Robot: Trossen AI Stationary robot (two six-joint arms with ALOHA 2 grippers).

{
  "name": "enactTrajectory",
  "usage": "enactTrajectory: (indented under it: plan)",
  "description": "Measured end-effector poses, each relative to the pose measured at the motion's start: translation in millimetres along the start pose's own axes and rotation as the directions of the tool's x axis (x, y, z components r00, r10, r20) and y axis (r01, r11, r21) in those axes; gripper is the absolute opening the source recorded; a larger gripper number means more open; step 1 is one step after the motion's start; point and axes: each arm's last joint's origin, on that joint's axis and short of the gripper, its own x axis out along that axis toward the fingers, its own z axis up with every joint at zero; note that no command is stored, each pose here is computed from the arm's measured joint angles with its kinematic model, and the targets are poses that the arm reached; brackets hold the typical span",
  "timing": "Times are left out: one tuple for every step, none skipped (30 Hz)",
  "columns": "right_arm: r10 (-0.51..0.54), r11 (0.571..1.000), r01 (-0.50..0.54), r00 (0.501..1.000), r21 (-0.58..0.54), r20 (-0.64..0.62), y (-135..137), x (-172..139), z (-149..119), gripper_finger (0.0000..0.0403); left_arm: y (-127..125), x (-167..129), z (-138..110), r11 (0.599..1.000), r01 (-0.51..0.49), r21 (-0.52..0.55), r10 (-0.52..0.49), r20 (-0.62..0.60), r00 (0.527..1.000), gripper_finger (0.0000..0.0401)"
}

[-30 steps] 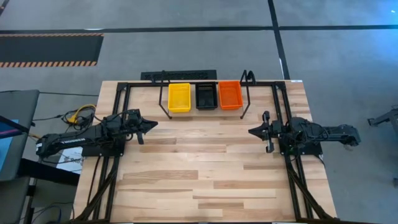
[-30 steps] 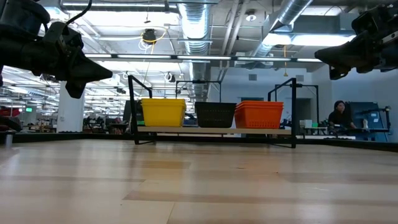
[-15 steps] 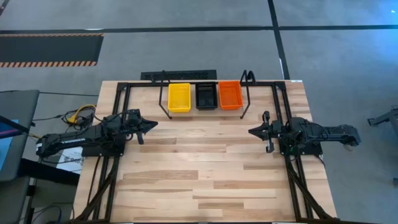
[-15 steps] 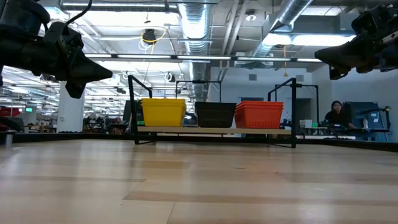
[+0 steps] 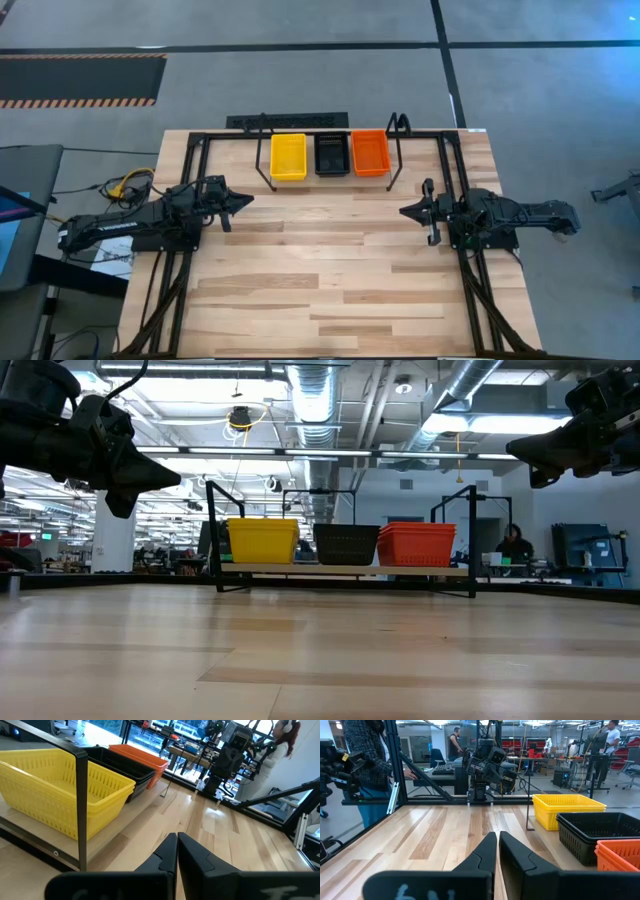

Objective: Stack baskets on shelf by color
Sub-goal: Return to Home Position

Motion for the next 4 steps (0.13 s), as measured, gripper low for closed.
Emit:
enactTrajectory:
  plan:
    - [0.0,1.0,0.0,1.0,0.0,0.0,0.0,0.0,0.1,0.0043,0.0,0.0,-0.1,1.0,0.0,0.0,0.0,0.0,1.0,0.0]
    - [0.0,1.0,0.0,1.0,0.0,0.0,0.0,0.0,0.0,0.0043,0.0,0.0,0.0,1.0,0.0,0.0,0.0,0.0,1.0,0.0]
    - [0.0,1.0,0.0,1.0,0.0,0.0,0.0,0.0,0.1,0.0043,0.0,0.0,0.0,1.0,0.0,0.0,0.0,0.0,1.0,0.0]
    - [0.0,1.0,0.0,1.0,0.0,0.0,0.0,0.0,0.0,0.0043,0.0,0.0,0.0,1.0,0.0,0.0,0.0,0.0,1.0,0.0]
